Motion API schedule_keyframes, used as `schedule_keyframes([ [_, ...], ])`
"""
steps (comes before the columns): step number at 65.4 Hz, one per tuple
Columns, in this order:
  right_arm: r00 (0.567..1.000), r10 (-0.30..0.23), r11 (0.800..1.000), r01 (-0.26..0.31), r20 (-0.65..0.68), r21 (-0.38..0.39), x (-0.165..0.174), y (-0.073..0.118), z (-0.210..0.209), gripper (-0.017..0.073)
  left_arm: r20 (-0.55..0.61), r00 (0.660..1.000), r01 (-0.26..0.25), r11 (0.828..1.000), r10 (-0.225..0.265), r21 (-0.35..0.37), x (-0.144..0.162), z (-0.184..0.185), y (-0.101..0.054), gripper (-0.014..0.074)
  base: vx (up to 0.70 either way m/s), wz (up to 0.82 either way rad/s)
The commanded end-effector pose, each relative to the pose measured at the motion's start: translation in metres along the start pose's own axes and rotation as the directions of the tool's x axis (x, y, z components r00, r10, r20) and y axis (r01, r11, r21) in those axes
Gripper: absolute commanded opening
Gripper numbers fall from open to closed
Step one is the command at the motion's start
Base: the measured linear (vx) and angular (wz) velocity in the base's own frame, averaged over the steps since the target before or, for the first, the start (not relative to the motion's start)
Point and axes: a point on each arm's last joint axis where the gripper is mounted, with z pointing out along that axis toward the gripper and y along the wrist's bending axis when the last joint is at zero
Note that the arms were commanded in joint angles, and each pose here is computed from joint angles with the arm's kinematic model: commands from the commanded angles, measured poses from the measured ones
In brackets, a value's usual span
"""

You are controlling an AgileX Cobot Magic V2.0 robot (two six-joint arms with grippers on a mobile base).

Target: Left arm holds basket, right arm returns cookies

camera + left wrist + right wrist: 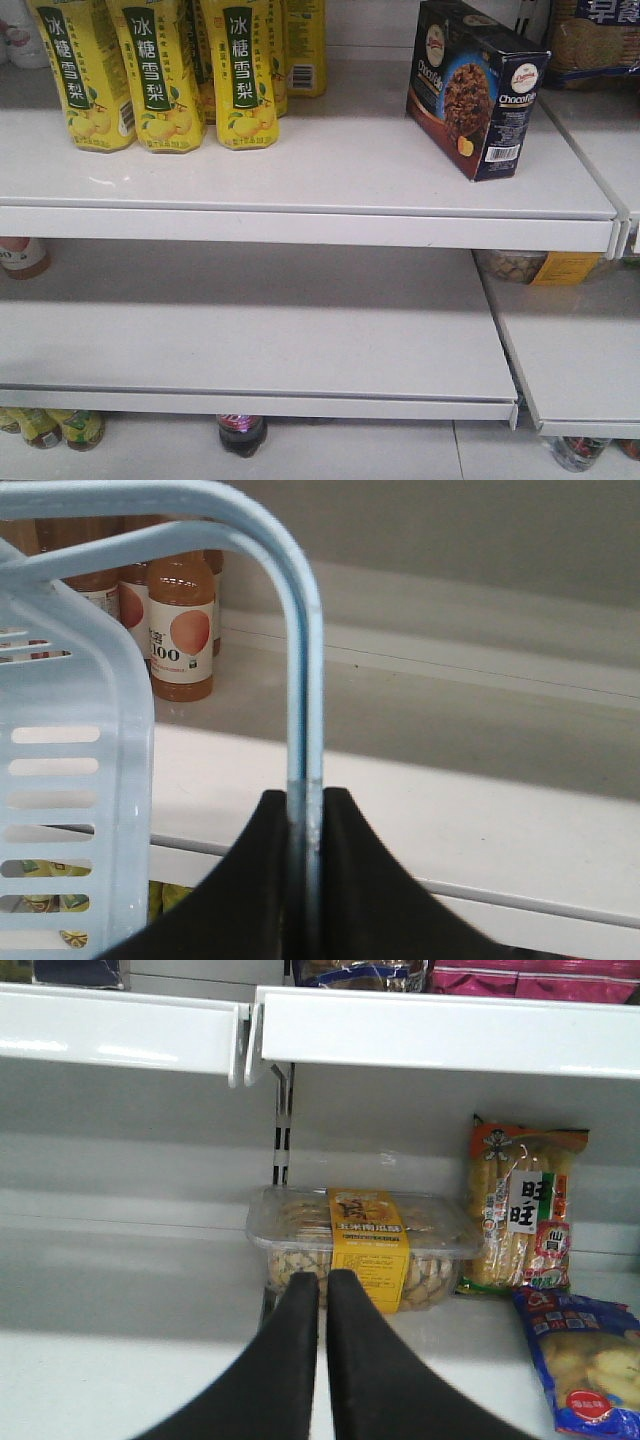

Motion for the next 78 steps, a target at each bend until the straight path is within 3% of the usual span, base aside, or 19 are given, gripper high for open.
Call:
schedule_keyframes([
  [1, 0.999, 0.008, 1.000, -0.007, 0.050, -0.006, 0.0009, 0.0008, -0.0002, -0.0006, 0.147, 0.989, -0.028, 1.000, 0.027, 0.003, -0.0193, -0.0050, -0.0018, -0.0003, 0.00, 0.00],
  [78, 0.999, 0.026, 1.000, -0.026, 0.039, -0.007, 0.0018, 0.0009, -0.0001, -0.0006, 0.147, 0.989, -0.028, 1.000, 0.027, 0.003, -0.0193, -0.0050, -0.0018, -0.0003, 0.00, 0.00],
])
